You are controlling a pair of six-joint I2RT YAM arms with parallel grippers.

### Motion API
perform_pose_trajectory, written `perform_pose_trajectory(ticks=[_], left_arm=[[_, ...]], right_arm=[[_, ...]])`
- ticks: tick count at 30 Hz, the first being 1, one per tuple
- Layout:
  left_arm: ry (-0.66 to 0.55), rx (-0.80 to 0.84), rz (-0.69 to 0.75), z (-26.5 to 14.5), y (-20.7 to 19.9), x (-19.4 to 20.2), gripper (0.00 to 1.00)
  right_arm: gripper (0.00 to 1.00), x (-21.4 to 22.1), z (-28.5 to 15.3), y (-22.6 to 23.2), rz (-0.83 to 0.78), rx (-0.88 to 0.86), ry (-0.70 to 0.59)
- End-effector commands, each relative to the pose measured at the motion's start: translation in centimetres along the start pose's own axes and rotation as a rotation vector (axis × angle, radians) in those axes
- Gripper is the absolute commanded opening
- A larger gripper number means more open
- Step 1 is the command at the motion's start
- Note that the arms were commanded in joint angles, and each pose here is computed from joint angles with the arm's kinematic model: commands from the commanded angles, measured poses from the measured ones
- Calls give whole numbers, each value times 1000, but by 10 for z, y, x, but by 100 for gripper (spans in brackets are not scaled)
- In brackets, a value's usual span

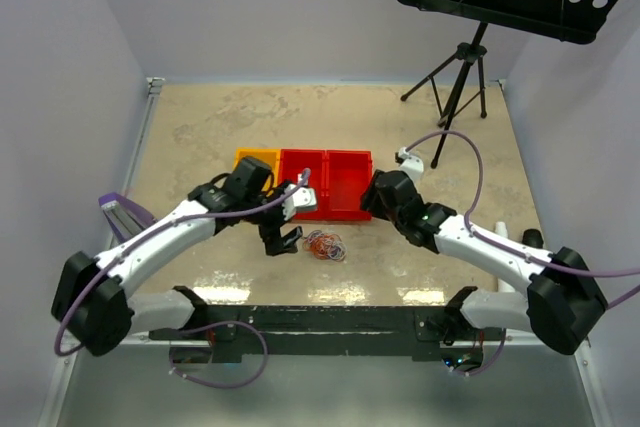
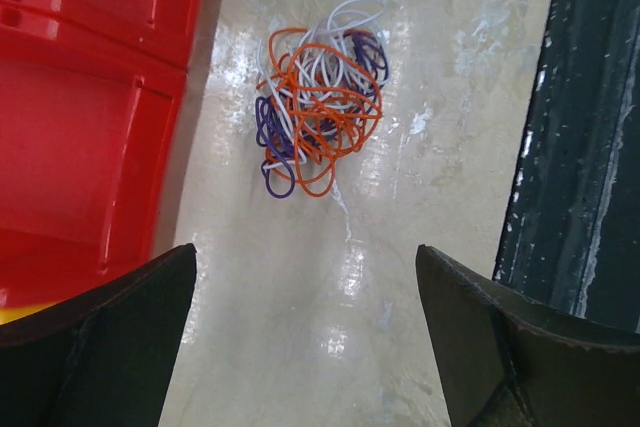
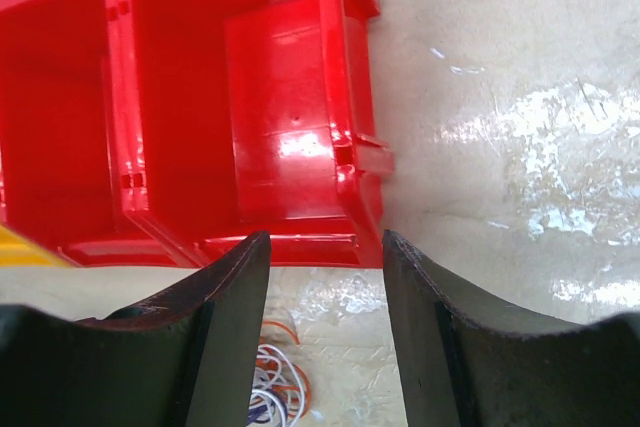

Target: Untangle the cables

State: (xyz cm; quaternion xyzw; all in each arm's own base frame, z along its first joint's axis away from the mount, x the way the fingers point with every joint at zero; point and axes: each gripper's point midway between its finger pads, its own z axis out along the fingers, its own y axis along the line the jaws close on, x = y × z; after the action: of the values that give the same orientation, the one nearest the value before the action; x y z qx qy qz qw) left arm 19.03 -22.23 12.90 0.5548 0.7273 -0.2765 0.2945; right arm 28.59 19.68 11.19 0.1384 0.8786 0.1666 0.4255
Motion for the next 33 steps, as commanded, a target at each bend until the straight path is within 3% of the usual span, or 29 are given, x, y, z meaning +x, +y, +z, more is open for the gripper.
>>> perform_pose_trajectory(ticks=[1,9,14,18,23,29,33], left_arm=[[13,-40,62,23,27,-12,93],[-11,-55,70,42,37,-17,85],[-4,-24,67,55,34,-19,69],[8,4,68,64,30,-20,68],[32,17,70,70,27,-15,68],[34,5,69,73,31,-17,66],[30,4,72,73,33,-20,56]], right_arm=[[53,3,2,-7,45,26,-5],[52,7,32,1,31,64,-4],[47,1,42,4,38,85,-33],[37,0,46,-10,75,134,-45],[33,4,48,-27,97,187,-43],[32,-1,38,-40,143,202,-69],[38,-1,37,-42,138,209,-68]])
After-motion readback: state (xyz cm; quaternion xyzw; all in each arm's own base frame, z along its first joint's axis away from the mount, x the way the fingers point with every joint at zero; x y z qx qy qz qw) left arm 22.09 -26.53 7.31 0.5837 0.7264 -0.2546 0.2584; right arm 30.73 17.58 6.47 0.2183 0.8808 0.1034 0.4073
